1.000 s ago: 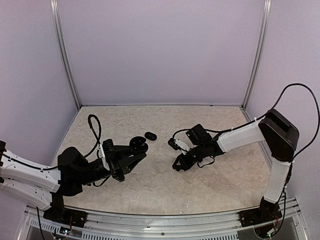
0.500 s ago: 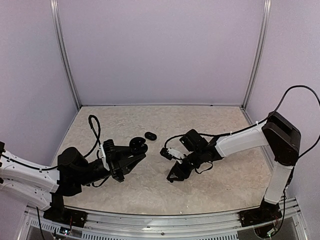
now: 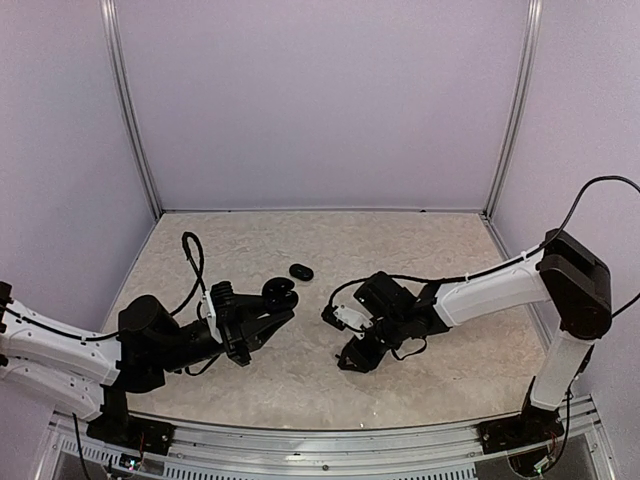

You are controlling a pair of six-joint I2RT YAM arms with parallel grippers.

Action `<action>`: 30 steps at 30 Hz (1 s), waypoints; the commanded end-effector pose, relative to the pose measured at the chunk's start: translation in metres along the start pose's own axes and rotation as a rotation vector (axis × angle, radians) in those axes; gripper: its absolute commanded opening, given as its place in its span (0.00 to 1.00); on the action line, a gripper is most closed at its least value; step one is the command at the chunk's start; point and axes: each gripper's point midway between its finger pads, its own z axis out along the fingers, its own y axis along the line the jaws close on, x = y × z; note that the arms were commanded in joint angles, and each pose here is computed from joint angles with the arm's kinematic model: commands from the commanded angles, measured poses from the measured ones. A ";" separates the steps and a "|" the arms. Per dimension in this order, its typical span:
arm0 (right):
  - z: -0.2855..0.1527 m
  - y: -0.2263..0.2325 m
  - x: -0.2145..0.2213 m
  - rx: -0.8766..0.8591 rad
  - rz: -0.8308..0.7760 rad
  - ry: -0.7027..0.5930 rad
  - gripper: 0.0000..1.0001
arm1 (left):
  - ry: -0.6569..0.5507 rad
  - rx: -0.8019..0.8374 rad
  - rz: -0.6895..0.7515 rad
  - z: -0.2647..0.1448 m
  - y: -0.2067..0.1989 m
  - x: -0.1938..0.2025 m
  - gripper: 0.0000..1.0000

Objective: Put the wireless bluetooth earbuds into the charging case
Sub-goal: Adjust the left earbud at the center of the board.

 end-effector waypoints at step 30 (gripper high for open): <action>-0.029 -0.039 -0.011 0.107 0.107 -0.028 0.39 | -0.029 -0.022 0.014 0.002 0.004 -0.008 0.11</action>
